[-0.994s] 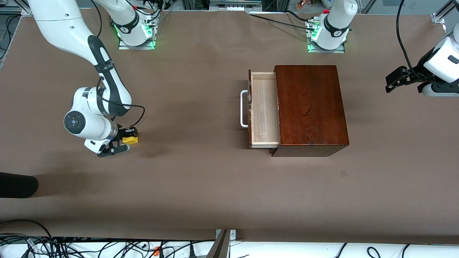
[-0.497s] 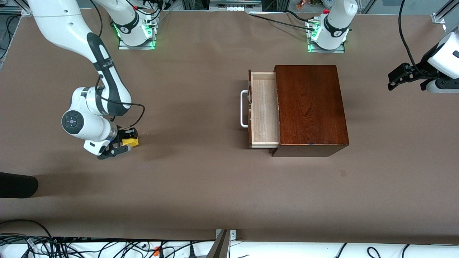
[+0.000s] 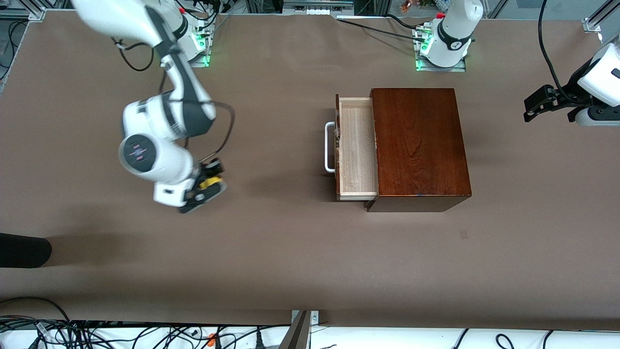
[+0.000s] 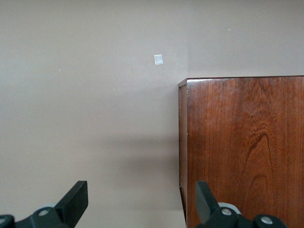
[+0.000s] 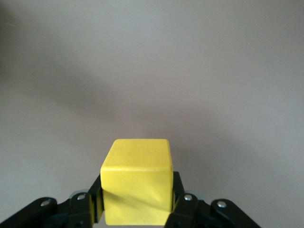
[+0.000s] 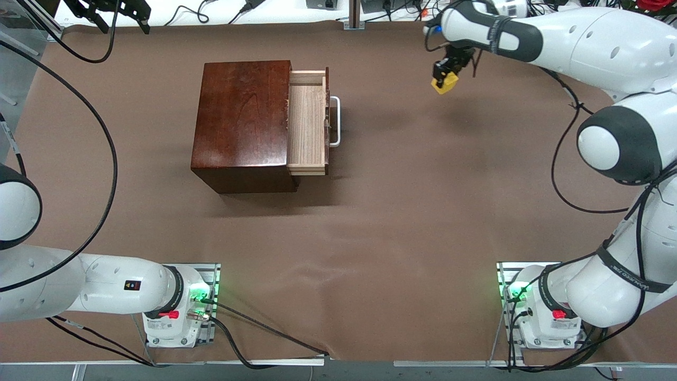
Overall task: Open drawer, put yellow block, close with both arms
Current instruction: 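Lift and carry the yellow cube over the open drawer, then lower the cube into the drawer and open the right gripper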
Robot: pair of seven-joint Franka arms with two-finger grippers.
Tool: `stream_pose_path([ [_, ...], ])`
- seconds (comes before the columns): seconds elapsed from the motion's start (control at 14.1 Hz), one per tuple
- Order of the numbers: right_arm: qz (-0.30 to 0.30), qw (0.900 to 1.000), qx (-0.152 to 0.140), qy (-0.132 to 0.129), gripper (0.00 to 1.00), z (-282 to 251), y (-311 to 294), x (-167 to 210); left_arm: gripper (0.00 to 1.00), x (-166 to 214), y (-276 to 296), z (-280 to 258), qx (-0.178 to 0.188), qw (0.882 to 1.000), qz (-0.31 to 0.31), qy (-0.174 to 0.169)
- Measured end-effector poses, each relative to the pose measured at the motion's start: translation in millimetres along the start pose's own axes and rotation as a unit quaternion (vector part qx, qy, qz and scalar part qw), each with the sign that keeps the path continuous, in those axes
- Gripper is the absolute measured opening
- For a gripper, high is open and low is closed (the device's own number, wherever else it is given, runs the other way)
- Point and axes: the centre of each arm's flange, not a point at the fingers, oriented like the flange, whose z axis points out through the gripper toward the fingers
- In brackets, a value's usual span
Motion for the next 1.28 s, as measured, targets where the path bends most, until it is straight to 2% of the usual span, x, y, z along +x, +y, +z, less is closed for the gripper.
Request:
stream_pose_path([
  [0.14, -0.055, 0.998, -0.023, 0.011, 0.55, -15, -60, 15, 1.0, 0, 2, -1, 0.0, 1.0, 0.002, 0.001],
  [0.28, -0.122, 0.99, -0.065, 0.026, 0.55, -37, -127, 29, 1.0, 0, 6, -2, 0.0, 1.0, 0.006, 0.002],
  [0.35, -0.152, 0.985, -0.076, 0.034, 0.55, -44, -165, 34, 1.0, 0, 9, -2, 0.0, 1.0, 0.009, 0.002],
  [0.64, -0.243, 0.964, -0.084, 0.067, 0.55, -61, -295, 38, 1.0, 1, 15, 0, 0.001, 1.0, 0.014, 0.001],
  [0.85, -0.287, 0.951, -0.08, 0.08, 0.55, -64, -361, 35, 1.0, 2, 23, 1, 0.001, 1.0, 0.021, 0.0],
  [1.06, -0.323, 0.939, -0.089, 0.077, 0.55, -46, -411, 36, 1.0, 3, 23, 3, 0.001, 1.0, 0.022, -0.001],
  [1.28, -0.36, 0.925, -0.108, 0.061, 0.55, -13, -425, 42, 1.0, 4, 23, 3, 0.001, 1.0, 0.022, -0.001],
])
